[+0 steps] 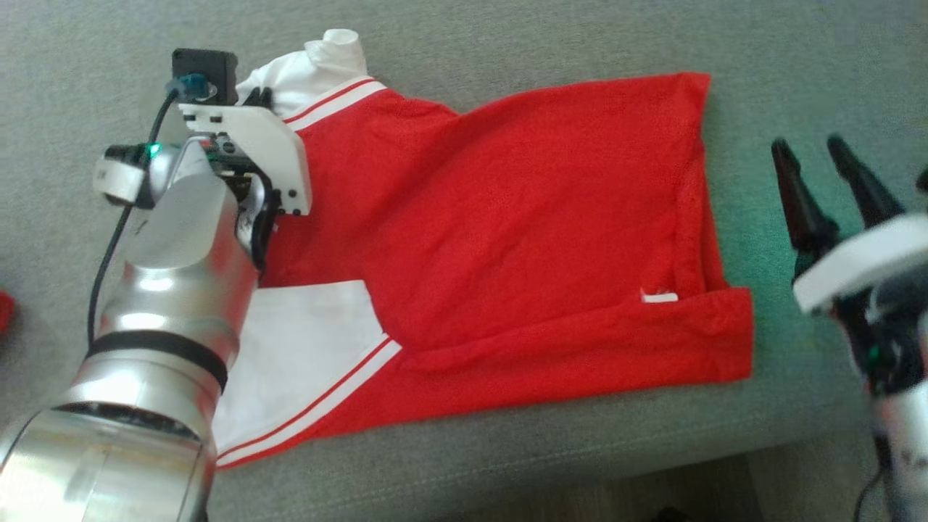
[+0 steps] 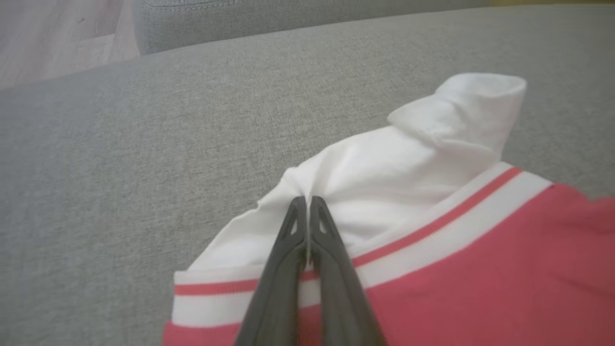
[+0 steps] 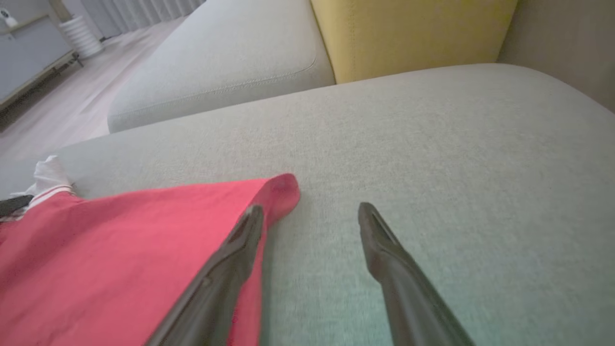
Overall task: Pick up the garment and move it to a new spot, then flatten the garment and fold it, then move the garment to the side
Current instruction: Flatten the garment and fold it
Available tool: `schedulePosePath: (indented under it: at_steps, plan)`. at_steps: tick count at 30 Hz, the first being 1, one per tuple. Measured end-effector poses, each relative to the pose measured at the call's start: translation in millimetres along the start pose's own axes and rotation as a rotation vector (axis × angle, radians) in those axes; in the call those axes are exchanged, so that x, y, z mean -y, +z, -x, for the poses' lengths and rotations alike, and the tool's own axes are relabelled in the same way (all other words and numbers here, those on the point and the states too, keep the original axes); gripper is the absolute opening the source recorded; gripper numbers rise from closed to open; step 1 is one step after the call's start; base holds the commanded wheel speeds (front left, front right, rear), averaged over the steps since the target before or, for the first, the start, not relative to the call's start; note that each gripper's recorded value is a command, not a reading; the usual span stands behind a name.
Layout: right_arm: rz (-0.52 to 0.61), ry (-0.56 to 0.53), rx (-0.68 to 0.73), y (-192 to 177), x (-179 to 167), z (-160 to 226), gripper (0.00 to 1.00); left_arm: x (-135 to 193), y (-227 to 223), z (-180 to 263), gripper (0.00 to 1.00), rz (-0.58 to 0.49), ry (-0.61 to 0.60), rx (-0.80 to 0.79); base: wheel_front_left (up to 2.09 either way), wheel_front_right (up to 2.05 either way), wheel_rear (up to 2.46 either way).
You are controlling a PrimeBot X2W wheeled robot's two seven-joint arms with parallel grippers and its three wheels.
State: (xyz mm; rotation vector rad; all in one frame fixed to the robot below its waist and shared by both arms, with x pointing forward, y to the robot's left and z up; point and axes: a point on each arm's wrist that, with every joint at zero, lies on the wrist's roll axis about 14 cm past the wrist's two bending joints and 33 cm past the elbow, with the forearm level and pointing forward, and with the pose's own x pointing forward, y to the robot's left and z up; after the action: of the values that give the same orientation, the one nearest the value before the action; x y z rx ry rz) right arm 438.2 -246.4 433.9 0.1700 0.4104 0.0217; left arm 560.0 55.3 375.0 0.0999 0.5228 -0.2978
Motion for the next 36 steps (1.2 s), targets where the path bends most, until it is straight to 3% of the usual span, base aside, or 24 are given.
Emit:
schedulePosePath:
  at_steps: [7,18,19,20,21,28,33,36]
  plan:
    - [-0.007,0.062,-0.061,6,-16,-49,1.00,-4,1,5,0.00,0.023,-0.005,0.056,0.00,0.00,0.00]
    - [0.010,0.055,-0.326,-41,-17,-89,1.00,-11,13,10,0.00,0.057,-0.018,0.143,0.00,0.00,0.00]
    - [0.018,0.056,-0.340,-42,-17,-90,0.69,-10,15,11,0.00,0.055,-0.022,0.153,0.00,0.00,0.00]
    - [0.028,0.056,-0.350,-42,-16,-91,0.22,-9,17,12,0.00,0.061,-0.025,0.162,0.00,0.00,0.00]
    - [0.029,0.056,-0.357,-41,-15,-92,0.00,-9,17,12,0.00,0.067,-0.025,0.166,0.00,0.00,0.00]
    - [0.013,0.083,-0.199,-11,-22,-97,0.00,-10,28,24,0.00,0.116,-0.003,0.231,0.00,0.00,0.00]
    - [0.019,0.108,-0.027,29,-24,-92,0.00,-8,77,43,0.00,0.157,-0.001,0.412,0.00,0.00,0.00]
    - [0.023,0.138,0.053,46,-30,-86,0.00,-11,84,58,0.00,0.174,0.012,0.477,0.00,0.00,0.00]
